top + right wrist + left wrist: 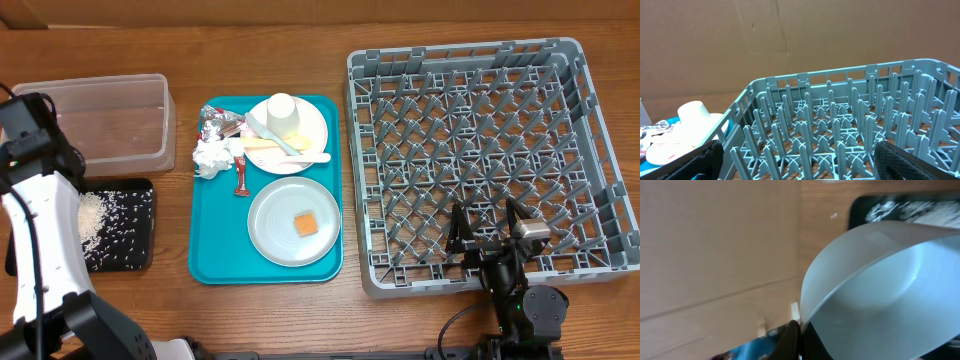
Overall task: Sort waste into correct bins and load items into the dishwasher rack
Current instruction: 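Carry the emptied bowl back and lower it onto the teal tray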
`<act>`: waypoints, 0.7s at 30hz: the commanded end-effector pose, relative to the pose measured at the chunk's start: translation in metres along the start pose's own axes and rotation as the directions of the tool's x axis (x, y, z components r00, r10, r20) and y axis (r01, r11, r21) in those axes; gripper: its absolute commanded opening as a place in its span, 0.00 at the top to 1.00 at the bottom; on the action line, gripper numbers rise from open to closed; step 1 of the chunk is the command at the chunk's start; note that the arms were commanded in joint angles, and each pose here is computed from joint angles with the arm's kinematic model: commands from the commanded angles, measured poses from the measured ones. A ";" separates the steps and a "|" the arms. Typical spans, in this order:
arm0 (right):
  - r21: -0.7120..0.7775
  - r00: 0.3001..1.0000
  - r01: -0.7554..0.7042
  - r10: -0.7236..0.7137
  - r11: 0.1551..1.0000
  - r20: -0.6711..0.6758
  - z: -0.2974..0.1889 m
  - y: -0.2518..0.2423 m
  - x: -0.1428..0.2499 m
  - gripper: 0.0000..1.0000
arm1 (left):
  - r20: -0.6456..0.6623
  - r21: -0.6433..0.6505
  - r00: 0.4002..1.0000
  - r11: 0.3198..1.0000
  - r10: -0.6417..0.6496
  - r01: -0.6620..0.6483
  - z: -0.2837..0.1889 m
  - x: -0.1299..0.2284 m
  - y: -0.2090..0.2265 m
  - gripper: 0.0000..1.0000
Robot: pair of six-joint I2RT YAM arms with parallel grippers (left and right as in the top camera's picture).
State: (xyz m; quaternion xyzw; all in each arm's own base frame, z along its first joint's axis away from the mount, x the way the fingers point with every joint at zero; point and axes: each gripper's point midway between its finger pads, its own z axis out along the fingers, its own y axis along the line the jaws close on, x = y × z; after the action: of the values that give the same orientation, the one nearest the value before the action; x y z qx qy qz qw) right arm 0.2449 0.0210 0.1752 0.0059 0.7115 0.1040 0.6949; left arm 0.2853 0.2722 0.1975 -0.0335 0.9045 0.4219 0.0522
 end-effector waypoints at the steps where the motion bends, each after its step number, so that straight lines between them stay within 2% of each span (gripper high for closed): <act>1: -0.001 1.000 0.004 -0.004 1.000 0.007 0.000 0.000 0.001 0.00 | 0.181 0.265 0.951 0.943 -0.252 0.199 -0.032 -0.040 -0.012 0.96; 3: -0.001 1.000 0.004 -0.004 1.000 0.007 0.000 0.000 0.001 0.00 | 0.223 0.432 0.906 0.870 -0.359 0.239 -0.056 -0.059 -0.021 0.96; 5: -0.001 1.000 0.004 -0.004 1.000 0.007 0.000 0.000 0.001 0.00 | 0.242 0.605 0.858 0.761 -0.453 0.232 -0.087 -0.078 -0.031 0.96; 6: -0.001 1.000 0.004 -0.004 1.000 0.007 0.000 0.000 0.001 0.00 | 0.250 0.689 0.840 0.698 -0.482 0.195 -0.107 -0.086 -0.037 0.96; 8: -0.001 1.000 0.004 -0.004 1.000 0.007 0.000 0.000 0.001 0.00 | 0.270 0.778 0.828 0.617 -0.492 0.113 -0.137 -0.093 -0.046 0.96; 12: -0.001 1.000 0.004 -0.004 1.000 0.007 0.000 0.000 0.001 0.00 | 0.238 0.827 0.849 0.557 -0.472 0.078 -0.168 -0.088 -0.060 0.96; 16: -0.001 1.000 0.004 -0.004 1.000 0.007 0.000 0.000 0.001 0.00 | 0.097 0.872 0.881 0.467 -0.462 0.149 -0.188 -0.075 -0.088 0.96; 21: -0.001 1.000 0.004 -0.004 1.000 0.007 0.000 0.000 0.001 0.00 | 0.078 0.897 0.928 0.432 -0.365 0.094 -0.213 -0.066 -0.132 0.96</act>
State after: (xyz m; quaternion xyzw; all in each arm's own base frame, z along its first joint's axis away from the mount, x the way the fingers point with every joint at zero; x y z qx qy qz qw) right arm 0.2449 0.0210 0.1753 0.0057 0.7114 0.1041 0.6951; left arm 0.3538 0.0542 0.2415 -0.0603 0.9639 -0.0762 0.2478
